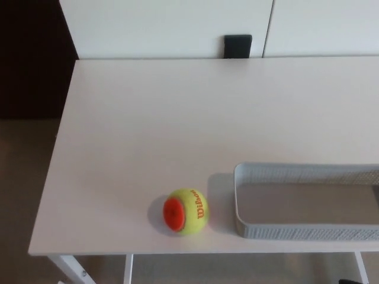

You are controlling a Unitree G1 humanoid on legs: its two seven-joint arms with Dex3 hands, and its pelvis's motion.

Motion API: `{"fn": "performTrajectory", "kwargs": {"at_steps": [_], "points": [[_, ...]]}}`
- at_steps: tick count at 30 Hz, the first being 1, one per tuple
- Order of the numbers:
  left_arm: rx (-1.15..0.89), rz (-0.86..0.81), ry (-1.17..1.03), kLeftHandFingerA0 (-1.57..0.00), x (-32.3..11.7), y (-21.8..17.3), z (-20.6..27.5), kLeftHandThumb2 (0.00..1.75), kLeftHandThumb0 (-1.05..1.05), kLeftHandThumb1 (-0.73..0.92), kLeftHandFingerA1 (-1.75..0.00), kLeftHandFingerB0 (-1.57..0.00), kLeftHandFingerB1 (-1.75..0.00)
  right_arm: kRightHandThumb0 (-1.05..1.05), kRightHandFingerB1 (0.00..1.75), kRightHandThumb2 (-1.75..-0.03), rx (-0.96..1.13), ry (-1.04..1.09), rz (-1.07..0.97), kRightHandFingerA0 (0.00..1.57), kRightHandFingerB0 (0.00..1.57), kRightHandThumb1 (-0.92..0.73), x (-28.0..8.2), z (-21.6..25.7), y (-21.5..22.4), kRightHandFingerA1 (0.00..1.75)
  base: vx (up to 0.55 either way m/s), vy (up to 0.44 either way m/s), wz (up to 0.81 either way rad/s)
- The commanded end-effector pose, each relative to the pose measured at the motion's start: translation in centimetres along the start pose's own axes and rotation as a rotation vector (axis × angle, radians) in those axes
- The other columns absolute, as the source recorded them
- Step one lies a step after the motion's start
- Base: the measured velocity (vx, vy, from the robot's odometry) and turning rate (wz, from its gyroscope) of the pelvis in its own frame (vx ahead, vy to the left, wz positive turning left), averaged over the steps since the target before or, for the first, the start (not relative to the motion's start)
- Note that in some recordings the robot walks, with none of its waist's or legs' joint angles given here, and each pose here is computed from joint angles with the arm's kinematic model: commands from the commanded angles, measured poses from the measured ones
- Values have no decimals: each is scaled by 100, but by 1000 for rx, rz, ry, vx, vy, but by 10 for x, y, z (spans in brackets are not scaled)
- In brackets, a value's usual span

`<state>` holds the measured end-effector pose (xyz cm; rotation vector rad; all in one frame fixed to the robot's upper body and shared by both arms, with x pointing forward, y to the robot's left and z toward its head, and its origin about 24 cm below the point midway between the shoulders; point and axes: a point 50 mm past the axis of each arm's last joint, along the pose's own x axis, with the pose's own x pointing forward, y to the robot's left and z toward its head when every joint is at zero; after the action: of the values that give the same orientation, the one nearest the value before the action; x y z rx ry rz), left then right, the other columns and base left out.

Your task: The robot walk towards a table in front and uses its left hand to pickup a tennis ball on the left side and put it in a container on the right hand side

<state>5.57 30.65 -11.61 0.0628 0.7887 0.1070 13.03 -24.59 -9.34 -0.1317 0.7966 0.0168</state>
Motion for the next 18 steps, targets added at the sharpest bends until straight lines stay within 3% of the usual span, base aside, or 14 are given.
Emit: {"fn": "performTrajectory", "kwargs": {"at_steps": [1,5,9,12,14,15,18], "points": [[-79,78,-18,-29,-2,16,5,56,-21,50,-32,-18,-28,-4,51,-99,-15,0,-19,8,7,-56,0,2,-2,53,0,0,0],[-248,228,-81,-29,-15,51,12,55,-21,46,-32,-19,-28,-6,50,-98,-35,-15,-21,7,6,-55,-3,7,-5,52,0,0,0],[-250,329,-142,-26,-32,80,21,54,-25,47,-30,-17,-28,-5,51,-98,-47,-29,-29,9,8,-54,-2,16,-6,53,0,0,0],[-190,418,-349,-18,-66,119,57,59,-37,44,-32,-16,-32,-5,52,-97,-44,-44,-31,9,8,-54,0,21,-9,53,0,0,0],[-185,418,-362,-18,-69,120,60,59,-37,44,-32,-16,-32,-5,52,-97,-46,-42,-32,9,8,-54,0,21,-9,53,0,0,0],[-142,434,-477,0,-81,126,88,91,-23,43,-48,0,-47,-4,51,-97,-41,-42,-31,9,7,-55,1,24,-9,53,0,0,0],[-74,440,-642,0,-104,128,130,91,-23,43,-48,0,-47,-4,51,-97,-35,-43,-31,9,7,-55,3,28,-10,53,0,0,0]]}}
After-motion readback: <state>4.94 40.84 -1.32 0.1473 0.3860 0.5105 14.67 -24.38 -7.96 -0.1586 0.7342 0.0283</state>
